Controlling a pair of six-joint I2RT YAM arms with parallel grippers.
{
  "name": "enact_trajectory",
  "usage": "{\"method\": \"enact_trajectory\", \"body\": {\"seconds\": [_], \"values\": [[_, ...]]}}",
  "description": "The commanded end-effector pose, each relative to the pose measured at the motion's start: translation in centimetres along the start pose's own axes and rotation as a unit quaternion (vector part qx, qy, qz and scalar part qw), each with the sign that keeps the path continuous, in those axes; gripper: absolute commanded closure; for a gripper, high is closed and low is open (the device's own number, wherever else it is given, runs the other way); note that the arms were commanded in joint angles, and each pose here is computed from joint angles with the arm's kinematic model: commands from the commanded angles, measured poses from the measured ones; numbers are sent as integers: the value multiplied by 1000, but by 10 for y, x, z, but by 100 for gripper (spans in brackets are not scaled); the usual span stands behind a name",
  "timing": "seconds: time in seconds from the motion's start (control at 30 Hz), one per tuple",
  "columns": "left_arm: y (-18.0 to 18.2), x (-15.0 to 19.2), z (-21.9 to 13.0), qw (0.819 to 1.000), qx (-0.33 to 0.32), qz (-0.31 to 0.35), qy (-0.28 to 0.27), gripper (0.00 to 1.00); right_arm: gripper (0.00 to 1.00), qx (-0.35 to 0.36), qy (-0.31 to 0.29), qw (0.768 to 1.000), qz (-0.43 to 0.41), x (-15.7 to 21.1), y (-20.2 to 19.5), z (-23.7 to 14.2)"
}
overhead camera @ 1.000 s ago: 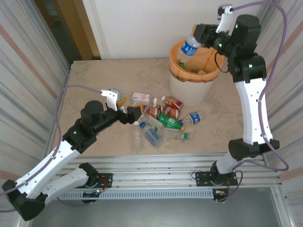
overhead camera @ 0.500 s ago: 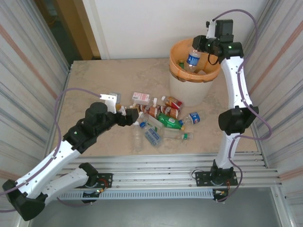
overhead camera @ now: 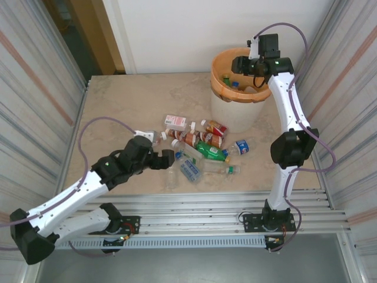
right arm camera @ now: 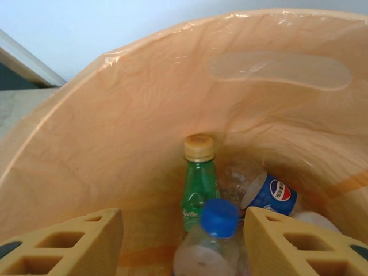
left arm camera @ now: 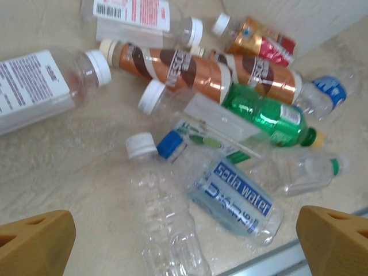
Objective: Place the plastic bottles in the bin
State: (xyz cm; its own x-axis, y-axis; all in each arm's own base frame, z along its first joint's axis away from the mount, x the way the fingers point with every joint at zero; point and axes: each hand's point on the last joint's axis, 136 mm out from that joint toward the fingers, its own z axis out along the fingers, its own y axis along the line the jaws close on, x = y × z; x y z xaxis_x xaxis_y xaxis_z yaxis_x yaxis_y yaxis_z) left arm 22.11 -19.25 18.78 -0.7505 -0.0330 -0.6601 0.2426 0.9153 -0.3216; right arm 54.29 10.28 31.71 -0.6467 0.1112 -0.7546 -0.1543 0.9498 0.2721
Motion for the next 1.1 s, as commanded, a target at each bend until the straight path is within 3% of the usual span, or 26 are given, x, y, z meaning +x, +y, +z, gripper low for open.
{"method": "enact_trajectory", "body": {"seconds": [0.0,0.4,0.63,1.07], "values": [[14,19,5,998,-52,-9,23,1,39,9,-11,1000,-10,-7,0,-8],[9,74,39,989,-92,4,118,6,21,48,-34,998,-15,-14,1,-69],[16,88,59,984,-114,3,134,10,8,81,-39,996,-12,16,-5,-104],[29,109,91,974,-138,-2,178,13,1,88,-49,995,-13,72,4,-148]]}}
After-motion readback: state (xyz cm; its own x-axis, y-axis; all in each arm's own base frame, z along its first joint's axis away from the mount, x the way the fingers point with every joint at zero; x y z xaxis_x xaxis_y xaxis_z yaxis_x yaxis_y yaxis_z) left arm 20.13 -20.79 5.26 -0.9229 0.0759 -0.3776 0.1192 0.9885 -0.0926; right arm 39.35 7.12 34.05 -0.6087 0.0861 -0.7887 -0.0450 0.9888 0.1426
